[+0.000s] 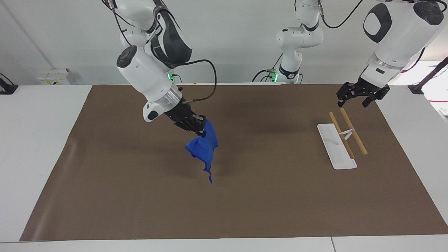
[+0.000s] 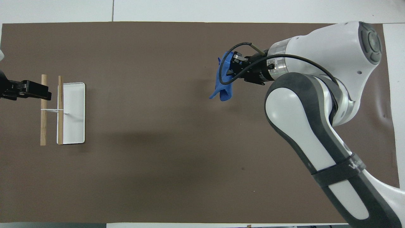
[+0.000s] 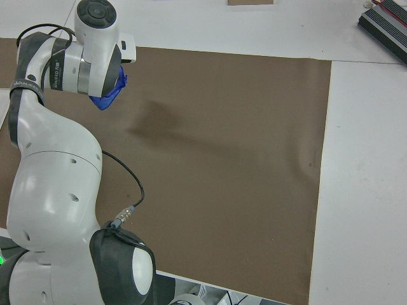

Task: Right arm passes towel to left arm to hang
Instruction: 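Lift the towel with the right gripper and carry it toward the left gripper, then close the left gripper on the towel while the right gripper holds it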

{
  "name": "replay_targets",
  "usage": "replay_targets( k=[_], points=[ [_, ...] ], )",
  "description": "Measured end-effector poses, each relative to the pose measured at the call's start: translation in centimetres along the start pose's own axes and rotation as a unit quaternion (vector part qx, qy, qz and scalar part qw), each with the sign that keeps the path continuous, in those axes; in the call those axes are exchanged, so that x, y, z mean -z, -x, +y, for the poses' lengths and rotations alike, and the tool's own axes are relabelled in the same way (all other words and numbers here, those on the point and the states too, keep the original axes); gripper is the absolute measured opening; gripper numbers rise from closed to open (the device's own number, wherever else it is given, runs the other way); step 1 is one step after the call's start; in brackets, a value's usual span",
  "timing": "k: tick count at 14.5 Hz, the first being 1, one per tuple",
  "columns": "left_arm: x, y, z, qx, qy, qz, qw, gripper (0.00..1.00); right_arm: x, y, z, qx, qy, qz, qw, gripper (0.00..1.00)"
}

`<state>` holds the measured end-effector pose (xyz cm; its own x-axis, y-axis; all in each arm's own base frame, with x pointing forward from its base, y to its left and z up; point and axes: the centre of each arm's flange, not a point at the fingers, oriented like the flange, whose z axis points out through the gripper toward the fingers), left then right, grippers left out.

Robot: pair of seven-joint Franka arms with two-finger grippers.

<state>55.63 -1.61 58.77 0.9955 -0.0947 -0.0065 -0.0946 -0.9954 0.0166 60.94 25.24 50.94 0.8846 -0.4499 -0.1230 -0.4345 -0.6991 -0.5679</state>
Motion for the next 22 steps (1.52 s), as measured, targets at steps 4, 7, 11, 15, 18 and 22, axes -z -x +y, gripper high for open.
replay_targets(
  k=[4,7,11,15,18,22],
  points=[
    [0.0,0.0,0.0,0.000,0.000,0.000,1.000,1.00,-1.8,3.5,-3.6,-0.126,-0.081,-0.011,0.989,0.07],
    [0.0,0.0,0.1,0.000,0.000,-0.001,1.000,1.00,-3.4,6.7,-6.1,-0.229,-0.141,-0.032,0.963,0.07],
    [0.0,0.5,0.3,0.009,0.001,-0.014,1.000,1.00,-4.5,9.2,-7.4,-0.334,-0.186,-0.076,0.921,0.07],
    [-0.4,0.4,4.0,0.131,0.041,-0.016,0.990,1.00,-4.3,9.7,-7.8,-0.408,-0.222,-0.099,0.880,0.07],
    [-2.3,-0.2,7.2,0.278,0.107,-0.019,0.954,1.00,-4.8,12.1,-9.1,-0.415,-0.228,-0.104,0.875,0.07],
    [-4.7,-1.2,10.7,0.501,0.176,-0.031,0.847,1.00,-5.4,14.2,-9.9,-0.410,-0.234,-0.101,0.876,0.07]
  ],
)
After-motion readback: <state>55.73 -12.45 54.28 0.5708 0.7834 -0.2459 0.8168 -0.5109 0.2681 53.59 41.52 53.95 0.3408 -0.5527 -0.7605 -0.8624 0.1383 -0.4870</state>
